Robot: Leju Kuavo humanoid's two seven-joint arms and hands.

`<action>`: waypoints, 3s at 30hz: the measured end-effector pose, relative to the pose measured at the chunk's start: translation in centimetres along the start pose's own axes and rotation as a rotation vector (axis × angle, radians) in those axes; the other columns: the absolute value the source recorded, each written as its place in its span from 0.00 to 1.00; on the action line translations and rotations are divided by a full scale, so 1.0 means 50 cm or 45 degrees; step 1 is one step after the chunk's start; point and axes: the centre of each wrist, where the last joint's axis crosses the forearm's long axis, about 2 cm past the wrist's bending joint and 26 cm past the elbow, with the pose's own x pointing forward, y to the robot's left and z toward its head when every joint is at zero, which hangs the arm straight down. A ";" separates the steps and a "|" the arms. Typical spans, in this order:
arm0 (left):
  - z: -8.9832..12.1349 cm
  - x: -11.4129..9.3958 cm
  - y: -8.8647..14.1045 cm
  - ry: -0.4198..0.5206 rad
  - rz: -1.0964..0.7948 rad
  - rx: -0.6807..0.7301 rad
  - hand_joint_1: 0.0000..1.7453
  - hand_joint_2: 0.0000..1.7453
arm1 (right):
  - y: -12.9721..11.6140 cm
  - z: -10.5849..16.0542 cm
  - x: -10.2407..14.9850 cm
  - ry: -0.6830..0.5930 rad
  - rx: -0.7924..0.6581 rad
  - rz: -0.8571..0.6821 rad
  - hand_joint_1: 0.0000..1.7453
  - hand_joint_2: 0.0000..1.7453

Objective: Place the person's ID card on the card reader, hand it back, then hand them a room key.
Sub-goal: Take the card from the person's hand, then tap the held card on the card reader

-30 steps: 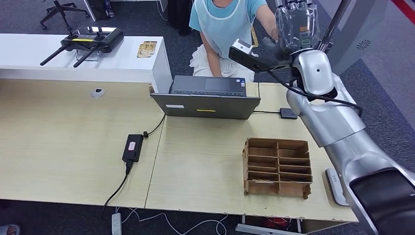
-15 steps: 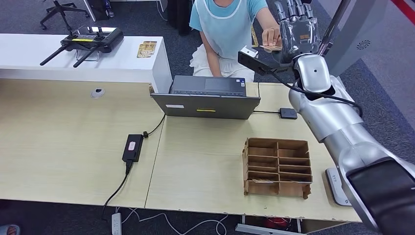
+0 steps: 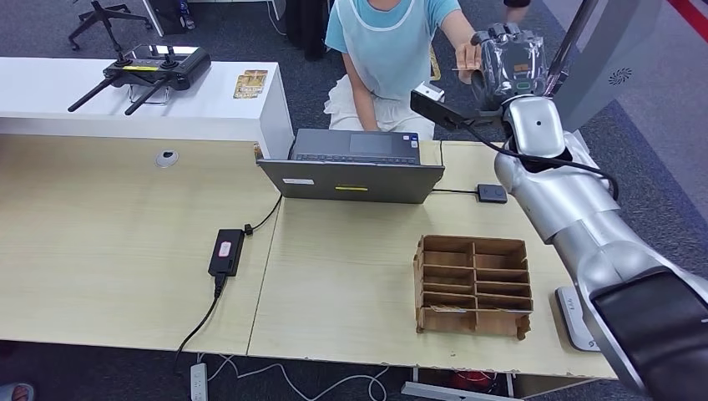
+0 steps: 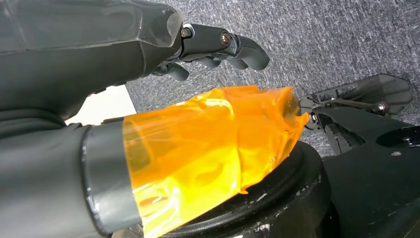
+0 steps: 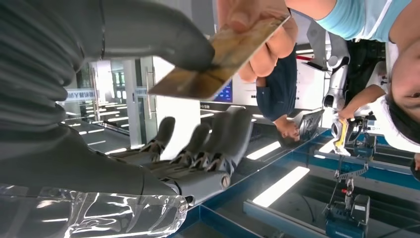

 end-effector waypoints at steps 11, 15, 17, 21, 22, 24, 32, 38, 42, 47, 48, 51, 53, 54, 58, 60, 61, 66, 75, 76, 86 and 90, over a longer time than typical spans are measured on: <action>0.000 0.000 0.000 0.000 -0.001 0.004 0.00 0.00 | 0.000 0.000 -0.001 -0.006 -0.022 -0.002 1.00 1.00; 0.000 0.000 0.000 0.000 -0.001 0.009 0.00 0.00 | 0.000 0.001 -0.002 -0.011 -0.035 -0.004 1.00 1.00; 0.000 0.000 0.000 0.000 -0.001 0.010 0.00 0.00 | 0.000 0.000 -0.002 -0.014 -0.043 -0.005 1.00 1.00; 0.000 0.000 0.000 0.000 -0.003 0.011 0.00 0.00 | -0.001 0.001 -0.002 -0.016 -0.068 -0.007 1.00 1.00; 0.000 0.000 0.000 0.000 -0.004 0.011 0.00 0.00 | -0.002 0.001 -0.002 -0.016 -0.084 -0.009 1.00 1.00; 0.000 0.000 0.000 0.000 -0.006 0.012 0.00 0.00 | -0.003 0.001 -0.003 -0.014 -0.116 -0.014 1.00 1.00; 0.000 -0.001 0.000 -0.001 -0.007 0.013 0.00 0.00 | -0.011 0.011 -0.004 0.076 -0.244 -0.237 1.00 1.00; 0.000 -0.011 -0.004 -0.015 0.006 0.008 0.00 0.00 | -0.023 0.041 -0.049 0.166 -0.352 -0.402 1.00 1.00; 0.001 -0.020 -0.007 -0.020 0.030 0.004 0.00 0.00 | -0.014 0.081 -0.120 0.240 -0.357 -0.501 1.00 1.00; 0.002 -0.036 -0.013 -0.003 0.064 0.000 0.00 0.00 | 0.014 0.151 -0.213 0.369 -0.250 -0.841 1.00 1.00; 0.002 -0.037 -0.014 -0.002 0.072 -0.001 0.00 0.00 | 0.019 0.162 -0.227 0.381 -0.203 -0.963 1.00 1.00; 0.002 -0.040 -0.015 -0.003 0.099 -0.002 0.00 0.00 | 0.034 0.197 -0.264 0.386 -0.119 -1.306 1.00 1.00; 0.002 -0.044 -0.018 0.000 0.111 -0.004 0.00 0.00 | 0.040 0.215 -0.286 0.403 -0.129 -1.411 1.00 1.00; 0.002 -0.045 -0.019 0.001 0.114 -0.005 0.00 0.00 | 0.042 0.223 -0.295 0.416 -0.139 -1.433 1.00 1.00; 0.002 -0.045 -0.020 -0.004 0.118 -0.006 0.00 0.00 | 0.043 0.240 -0.317 0.452 -0.165 -1.449 1.00 1.00; 0.002 -0.044 -0.020 -0.007 0.120 -0.006 0.00 0.00 | 0.043 0.244 -0.322 0.462 -0.171 -1.448 1.00 1.00; 0.002 -0.044 -0.021 -0.008 0.120 -0.006 0.00 0.00 | 0.043 0.245 -0.324 0.466 -0.174 -1.448 1.00 1.00; 0.002 -0.044 -0.021 -0.010 0.125 -0.006 0.00 0.00 | 0.044 0.251 -0.331 0.478 -0.188 -1.485 1.00 1.00; 0.002 -0.051 -0.025 -0.015 0.203 -0.005 0.00 0.00 | 0.085 0.363 -0.388 0.413 0.003 -1.924 1.00 1.00; 0.003 -0.053 -0.025 -0.014 0.208 -0.005 0.00 0.00 | 0.089 0.378 -0.398 0.421 0.034 -1.927 1.00 1.00; 0.004 -0.068 -0.018 -0.014 0.247 0.008 0.00 0.00 | 0.130 0.527 -0.462 0.482 0.255 -2.118 1.00 1.00; 0.005 -0.071 -0.014 -0.016 0.248 0.013 0.00 0.00 | 0.141 0.567 -0.467 0.516 0.281 -2.157 1.00 1.00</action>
